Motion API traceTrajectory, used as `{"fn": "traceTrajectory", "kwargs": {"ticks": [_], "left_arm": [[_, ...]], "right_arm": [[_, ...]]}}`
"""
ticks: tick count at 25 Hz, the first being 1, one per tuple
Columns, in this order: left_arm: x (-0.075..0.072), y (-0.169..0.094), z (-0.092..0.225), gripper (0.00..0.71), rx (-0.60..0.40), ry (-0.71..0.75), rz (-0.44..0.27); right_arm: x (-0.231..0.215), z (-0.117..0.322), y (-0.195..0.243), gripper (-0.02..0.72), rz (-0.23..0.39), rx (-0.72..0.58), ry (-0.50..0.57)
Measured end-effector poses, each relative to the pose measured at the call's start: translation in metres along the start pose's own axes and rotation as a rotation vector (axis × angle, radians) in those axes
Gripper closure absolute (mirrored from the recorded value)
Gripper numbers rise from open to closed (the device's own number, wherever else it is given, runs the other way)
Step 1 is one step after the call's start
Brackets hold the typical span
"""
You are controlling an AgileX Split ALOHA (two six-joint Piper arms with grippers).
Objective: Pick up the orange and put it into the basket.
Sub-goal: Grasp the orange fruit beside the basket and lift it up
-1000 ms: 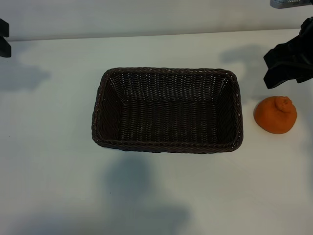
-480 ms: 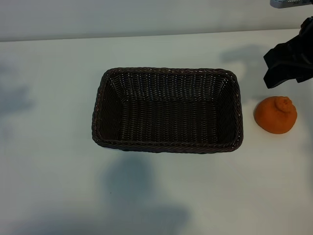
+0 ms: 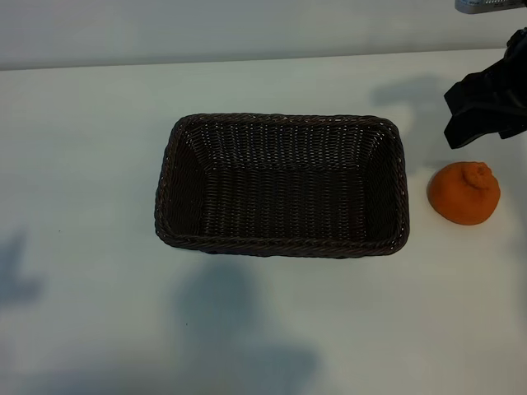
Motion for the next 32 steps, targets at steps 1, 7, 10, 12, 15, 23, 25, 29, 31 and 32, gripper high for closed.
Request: {"fn": "traceTrajectory", "kwargs": {"ticks": [1,7,10,12,15,23,25,29,31,32], "left_arm": [[-0.001,-0.005,0.005,0.116,-0.016,0.001,0.0],[-0.005,-0.025,0.047,0.116,-0.022,-0.003,0.001],[-0.005,-0.026,0.067,0.116,0.004,-0.011,-0.001],[-0.002,-0.022,0.078,0.116,0.018,-0.009,-0.018],[0.007,-0.011,0.1,0.116,0.084,-0.016,-0.062],[0.014,0.009,0.129,0.117,0.186,-0.051,-0.09],[0.014,0.014,0.136,0.118,0.21,-0.052,-0.09],[0.016,0.018,0.139,0.131,0.215,-0.051,-0.096],[0.02,0.018,0.138,0.141,0.208,-0.041,-0.117],[0.022,0.019,0.138,0.144,0.205,-0.034,-0.13]], "right_arm": [[0.0,0.0,0.0,0.133,0.0,0.001,0.0],[0.0,0.0,0.0,0.133,0.0,0.001,0.0],[0.0,0.0,0.0,0.133,0.0,0.001,-0.001],[0.0,0.0,0.0,0.133,0.0,0.001,-0.001],[0.0,0.0,0.0,0.133,0.0,0.001,-0.001],[0.0,0.0,0.0,0.133,0.0,0.001,-0.001],[0.0,0.0,0.0,0.133,0.0,0.001,-0.001],[0.0,0.0,0.0,0.133,0.0,0.0,-0.001],[0.0,0.0,0.0,0.133,0.0,-0.001,-0.001],[0.0,0.0,0.0,0.133,0.0,-0.001,-0.001]]}}
Point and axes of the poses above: a point on each arm's last joint axis where the gripper is mounted, y pointing out along that axis toward the gripper, x along the wrist's bending axis when the last joint is at zero, z = x × y, the point moved 8 cm from there along y, pointing out along that axis toward the gripper, and after that the axes turned 1 degree about -y, right-handed, at the moved point
